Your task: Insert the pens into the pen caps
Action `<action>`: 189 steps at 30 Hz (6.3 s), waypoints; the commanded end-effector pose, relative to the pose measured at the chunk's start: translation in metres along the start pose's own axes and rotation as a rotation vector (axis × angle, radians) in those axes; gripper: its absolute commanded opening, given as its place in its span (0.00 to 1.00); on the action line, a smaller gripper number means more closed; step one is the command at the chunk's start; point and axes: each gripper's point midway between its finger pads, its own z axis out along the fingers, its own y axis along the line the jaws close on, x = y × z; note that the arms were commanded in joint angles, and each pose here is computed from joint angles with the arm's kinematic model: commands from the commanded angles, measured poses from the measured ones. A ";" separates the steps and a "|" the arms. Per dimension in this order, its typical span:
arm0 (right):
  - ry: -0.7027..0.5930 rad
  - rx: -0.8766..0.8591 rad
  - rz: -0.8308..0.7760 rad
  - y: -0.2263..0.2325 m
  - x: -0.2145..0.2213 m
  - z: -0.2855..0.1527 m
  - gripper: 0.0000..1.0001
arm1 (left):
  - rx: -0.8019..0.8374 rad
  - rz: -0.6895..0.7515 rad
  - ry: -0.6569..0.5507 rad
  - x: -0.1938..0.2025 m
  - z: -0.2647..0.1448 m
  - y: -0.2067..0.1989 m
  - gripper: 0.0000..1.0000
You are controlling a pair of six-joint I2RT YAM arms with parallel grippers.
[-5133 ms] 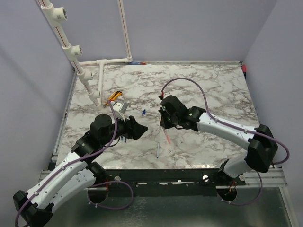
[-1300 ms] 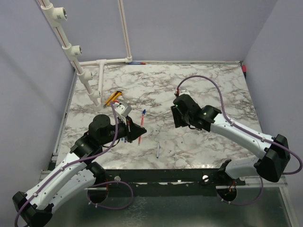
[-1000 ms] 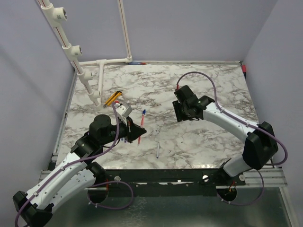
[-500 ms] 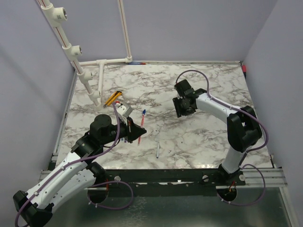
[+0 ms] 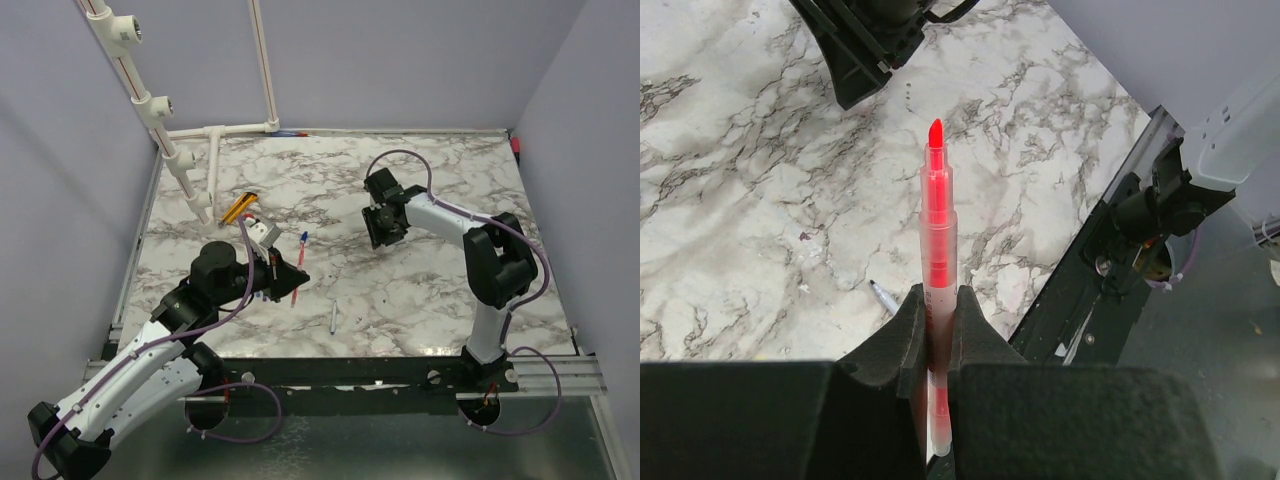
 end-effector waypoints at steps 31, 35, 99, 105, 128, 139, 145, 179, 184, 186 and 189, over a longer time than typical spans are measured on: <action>0.090 0.029 -0.014 -0.008 0.031 0.025 0.01 | -0.024 -0.004 0.041 0.010 0.005 0.009 0.00; 0.059 0.027 0.005 -0.008 0.029 0.015 0.01 | -0.021 -0.007 0.041 0.010 0.005 0.008 0.00; -0.958 -1.214 -0.259 0.232 -0.001 -0.366 0.01 | 0.494 -0.005 -0.187 -0.010 -0.022 -0.079 0.00; -0.970 -1.195 -0.249 0.231 -0.001 -0.362 0.01 | 0.506 -0.003 -0.193 -0.011 -0.024 -0.081 0.00; -0.958 -1.193 -0.270 0.236 0.010 -0.359 0.01 | 0.516 -0.001 -0.211 -0.012 -0.027 -0.085 0.00; -0.976 -1.162 -0.259 0.232 0.010 -0.358 0.01 | 0.520 0.001 -0.220 -0.013 -0.029 -0.086 0.00; -0.960 -1.179 -0.275 0.237 0.014 -0.358 0.01 | 0.517 -0.001 -0.221 -0.013 -0.029 -0.086 0.00; -1.032 -1.146 -0.255 0.234 0.007 -0.377 0.01 | 0.519 -0.002 -0.219 -0.012 -0.029 -0.087 0.00; -1.055 -1.130 -0.237 0.229 0.004 -0.379 0.01 | 0.521 -0.003 -0.214 -0.011 -0.028 -0.087 0.00; -1.060 -1.126 -0.235 0.228 0.004 -0.379 0.01 | 0.521 -0.003 -0.214 -0.011 -0.028 -0.087 0.00; -1.051 -1.118 -0.235 0.229 0.004 -0.375 0.01 | 0.521 0.000 -0.217 -0.012 -0.028 -0.087 0.00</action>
